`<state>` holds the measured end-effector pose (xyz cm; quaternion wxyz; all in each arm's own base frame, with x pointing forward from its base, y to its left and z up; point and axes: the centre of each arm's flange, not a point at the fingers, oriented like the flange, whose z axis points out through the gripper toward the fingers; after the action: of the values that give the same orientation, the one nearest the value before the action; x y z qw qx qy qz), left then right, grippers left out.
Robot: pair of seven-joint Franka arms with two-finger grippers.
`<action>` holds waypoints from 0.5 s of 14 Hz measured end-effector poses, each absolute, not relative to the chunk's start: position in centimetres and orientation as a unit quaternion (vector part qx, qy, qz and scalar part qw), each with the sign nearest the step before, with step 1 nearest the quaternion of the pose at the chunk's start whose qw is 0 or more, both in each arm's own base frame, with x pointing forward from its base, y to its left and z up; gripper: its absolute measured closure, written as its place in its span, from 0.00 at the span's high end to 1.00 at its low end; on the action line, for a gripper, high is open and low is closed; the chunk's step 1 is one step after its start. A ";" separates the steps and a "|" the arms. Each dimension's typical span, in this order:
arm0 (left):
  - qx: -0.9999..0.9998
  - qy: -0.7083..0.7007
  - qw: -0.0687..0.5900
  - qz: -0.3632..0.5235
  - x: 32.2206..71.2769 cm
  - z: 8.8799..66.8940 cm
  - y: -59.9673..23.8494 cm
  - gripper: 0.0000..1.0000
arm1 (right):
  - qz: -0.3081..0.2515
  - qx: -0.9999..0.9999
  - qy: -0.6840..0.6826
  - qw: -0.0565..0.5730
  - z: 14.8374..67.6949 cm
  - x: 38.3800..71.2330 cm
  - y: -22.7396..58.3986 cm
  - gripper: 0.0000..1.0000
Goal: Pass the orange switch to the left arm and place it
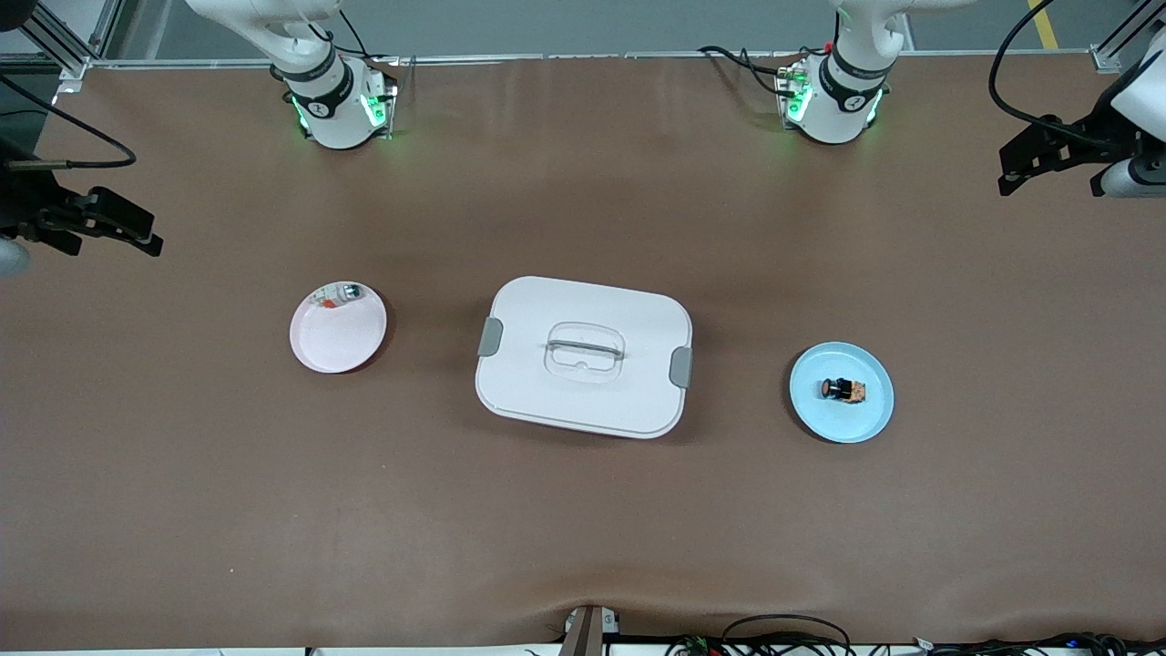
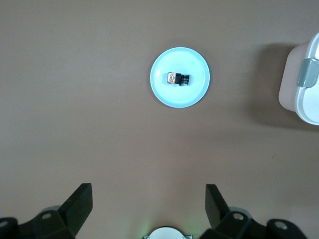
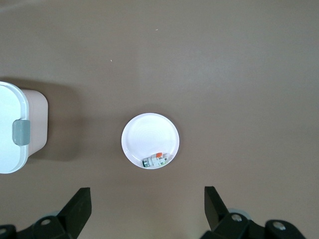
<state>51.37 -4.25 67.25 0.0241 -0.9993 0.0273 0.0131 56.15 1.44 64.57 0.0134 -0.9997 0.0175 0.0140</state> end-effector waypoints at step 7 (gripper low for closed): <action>-1.000 0.020 0.010 0.016 51.3 67.0 -4.7 1.00 | 0.014 -1.000 0.017 0.019 64.6 56.2 1.6 1.00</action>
<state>51.31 -4.67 67.05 0.0096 -0.9996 0.0198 0.0159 56.15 1.56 64.56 0.0186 -0.9996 0.0170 0.0140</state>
